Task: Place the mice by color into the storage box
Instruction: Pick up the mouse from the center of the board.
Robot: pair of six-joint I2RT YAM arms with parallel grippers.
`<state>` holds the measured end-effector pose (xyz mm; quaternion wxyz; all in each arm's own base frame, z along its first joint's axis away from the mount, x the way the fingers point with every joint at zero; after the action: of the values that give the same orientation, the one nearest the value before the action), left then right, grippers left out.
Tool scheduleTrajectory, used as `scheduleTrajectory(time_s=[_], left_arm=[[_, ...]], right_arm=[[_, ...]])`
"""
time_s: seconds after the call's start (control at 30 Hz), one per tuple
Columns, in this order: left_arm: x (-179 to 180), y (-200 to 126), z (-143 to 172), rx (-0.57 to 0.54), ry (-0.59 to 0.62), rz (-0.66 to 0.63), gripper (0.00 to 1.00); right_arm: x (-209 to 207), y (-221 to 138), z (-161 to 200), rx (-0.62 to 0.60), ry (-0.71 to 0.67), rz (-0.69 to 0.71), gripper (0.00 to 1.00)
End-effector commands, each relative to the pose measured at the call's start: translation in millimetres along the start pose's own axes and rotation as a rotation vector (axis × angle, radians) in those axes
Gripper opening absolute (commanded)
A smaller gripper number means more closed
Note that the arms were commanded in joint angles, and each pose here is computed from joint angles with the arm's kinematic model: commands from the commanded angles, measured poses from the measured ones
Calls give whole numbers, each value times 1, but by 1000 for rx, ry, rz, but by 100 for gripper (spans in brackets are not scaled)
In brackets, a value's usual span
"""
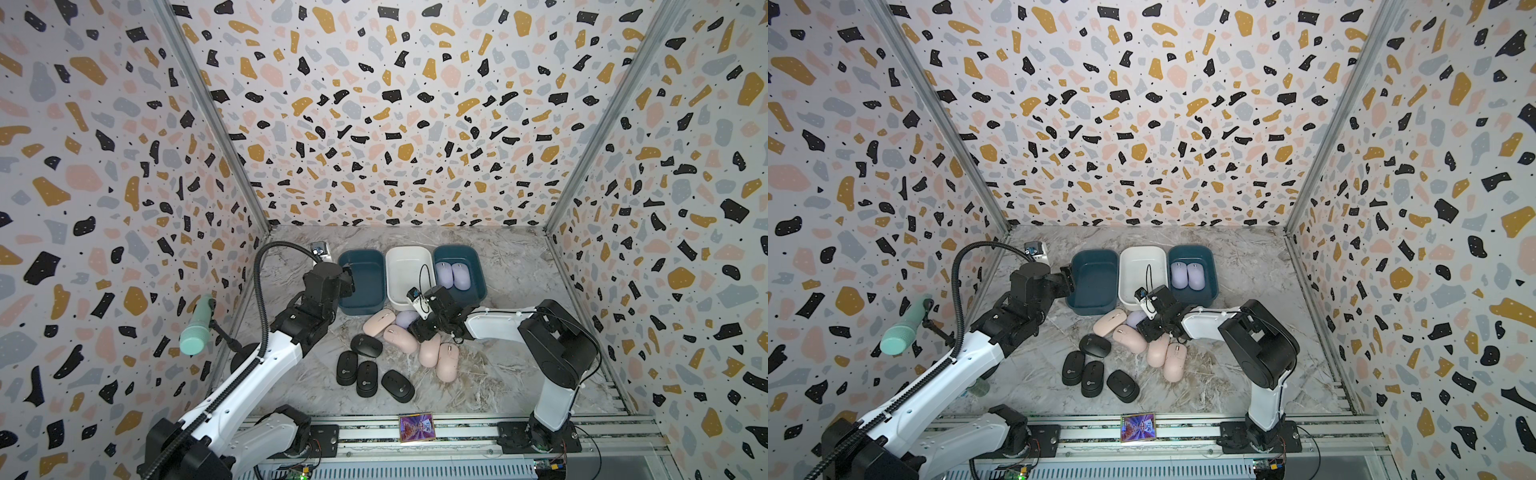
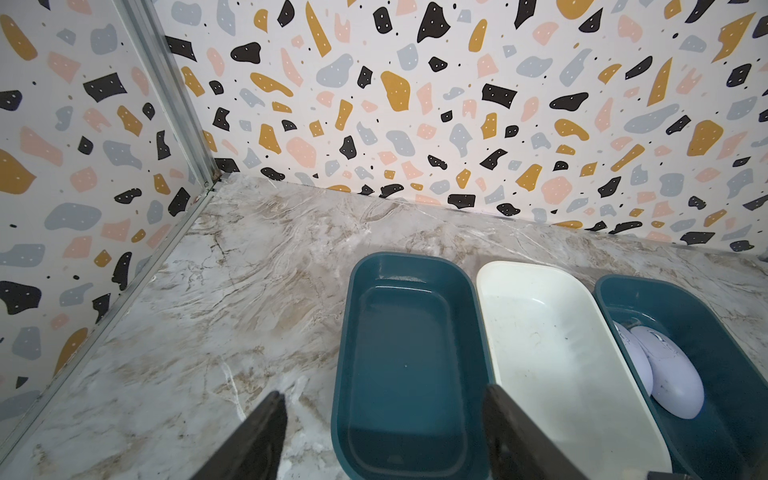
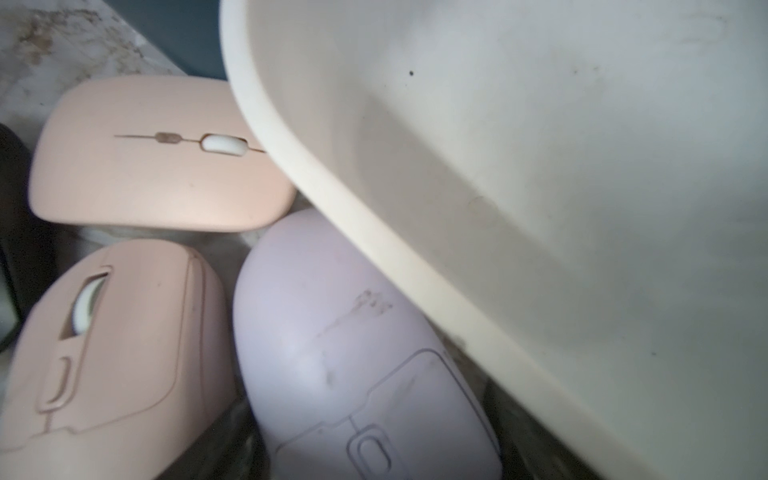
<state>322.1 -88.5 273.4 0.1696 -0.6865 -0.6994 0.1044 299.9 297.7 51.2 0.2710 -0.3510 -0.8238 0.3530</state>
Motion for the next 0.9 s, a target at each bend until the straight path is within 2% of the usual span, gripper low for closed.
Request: scheduleTrajectory(time_s=[0.0,0.37,0.7,0.87], left_arm=[[1,-1,1,-13,7,-10,73],[1,-1,0,-11,11,-12,73],[1,-2,0,-14,3,-6,73],[1,-3,-1,-18,-1,-4,73]], right_arm=[[5,-1,-2,11,-4,-27,79],[8,-5,-3,7,7,-48,62],[12,-20,-4,-11,15,-62,55],[14,-28,-6,-20,18,-70,55]])
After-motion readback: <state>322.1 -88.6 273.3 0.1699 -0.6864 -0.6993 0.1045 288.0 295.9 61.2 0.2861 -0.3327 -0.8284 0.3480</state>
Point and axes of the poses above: each gripper's point midway between its finger pads, its own y axis out along the fingers, its own x axis along the line the jaws close on, z = x × y, the point moved 3 cm from there along -y, back along the fingers, and after that the axes turned 13 degrees about y, right-handed, at the moved point
